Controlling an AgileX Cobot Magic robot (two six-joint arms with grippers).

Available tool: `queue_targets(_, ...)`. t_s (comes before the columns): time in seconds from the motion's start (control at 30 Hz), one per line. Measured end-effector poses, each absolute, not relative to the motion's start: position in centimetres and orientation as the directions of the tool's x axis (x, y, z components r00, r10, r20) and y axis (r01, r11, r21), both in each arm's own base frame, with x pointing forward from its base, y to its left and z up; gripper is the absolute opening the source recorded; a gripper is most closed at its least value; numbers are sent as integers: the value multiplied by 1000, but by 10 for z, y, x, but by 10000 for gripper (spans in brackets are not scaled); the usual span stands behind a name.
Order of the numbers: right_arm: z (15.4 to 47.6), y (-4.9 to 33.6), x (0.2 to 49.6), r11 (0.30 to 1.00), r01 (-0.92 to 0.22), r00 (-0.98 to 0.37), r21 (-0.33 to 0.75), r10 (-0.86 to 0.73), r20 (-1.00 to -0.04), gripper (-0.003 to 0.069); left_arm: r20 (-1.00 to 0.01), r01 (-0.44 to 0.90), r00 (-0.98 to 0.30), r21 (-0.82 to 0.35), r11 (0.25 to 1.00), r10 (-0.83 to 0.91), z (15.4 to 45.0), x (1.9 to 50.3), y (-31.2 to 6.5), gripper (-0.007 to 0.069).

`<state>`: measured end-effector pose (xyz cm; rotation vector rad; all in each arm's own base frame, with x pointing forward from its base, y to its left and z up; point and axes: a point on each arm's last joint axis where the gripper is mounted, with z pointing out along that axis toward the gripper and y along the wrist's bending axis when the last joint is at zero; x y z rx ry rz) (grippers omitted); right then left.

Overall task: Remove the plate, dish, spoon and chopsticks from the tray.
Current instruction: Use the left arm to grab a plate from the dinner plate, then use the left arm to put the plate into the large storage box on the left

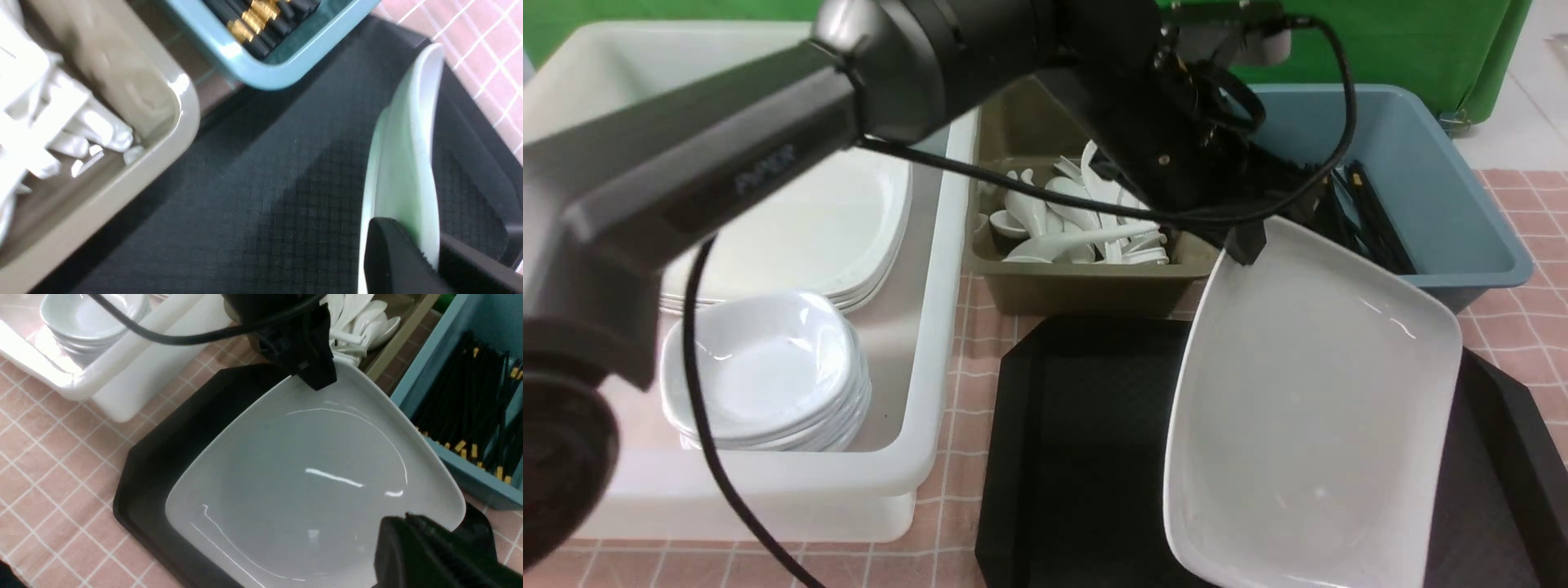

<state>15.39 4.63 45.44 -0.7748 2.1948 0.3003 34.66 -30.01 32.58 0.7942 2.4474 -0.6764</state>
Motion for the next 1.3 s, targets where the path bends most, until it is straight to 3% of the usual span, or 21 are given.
queue_targets(0.17,463,48,151,784,-620,-495,-26,-417,-763,30,-642,629,-693,-314,711,329,365,342,-277,15)
queue_targets(0.4,469,57,150,739,-673,-461,41,-375,-804,30,-725,518,-685,-416,748,71,422,359,-195,15)
queue_targets(0.43,472,61,154,707,-704,-437,58,-368,-821,30,-744,473,-668,-434,767,-10,438,363,-163,15)
queue_targets(0.47,472,62,154,704,-707,-435,60,-367,-822,30,-744,466,-668,-437,769,-17,438,365,-159,15)
queue_targets(0.57,478,72,168,652,-754,-408,76,-374,-833,30,-767,356,-620,-463,812,-165,458,372,-94,15)
queue_targets(0.7,484,93,185,584,-808,-378,78,-412,-829,30,-782,229,-560,-463,856,-273,465,374,-33,15)
queue_targets(0.87,489,122,202,556,-829,-366,59,-458,-810,30,-764,83,-512,-499,862,-393,449,375,15,15)
queue_targets(1.03,485,157,219,541,-840,-369,53,-495,-787,30,-709,-129,-390,-590,797,-587,401,371,64,17)
queue_targets(1.13,483,169,225,536,-842,-366,59,-489,-792,30,-692,-194,-354,-604,773,-629,381,368,74,17)
queue_targets(1.3,471,198,247,528,-845,-367,78,-470,-803,30,-611,-351,-276,-654,670,-742,319,361,84,18)
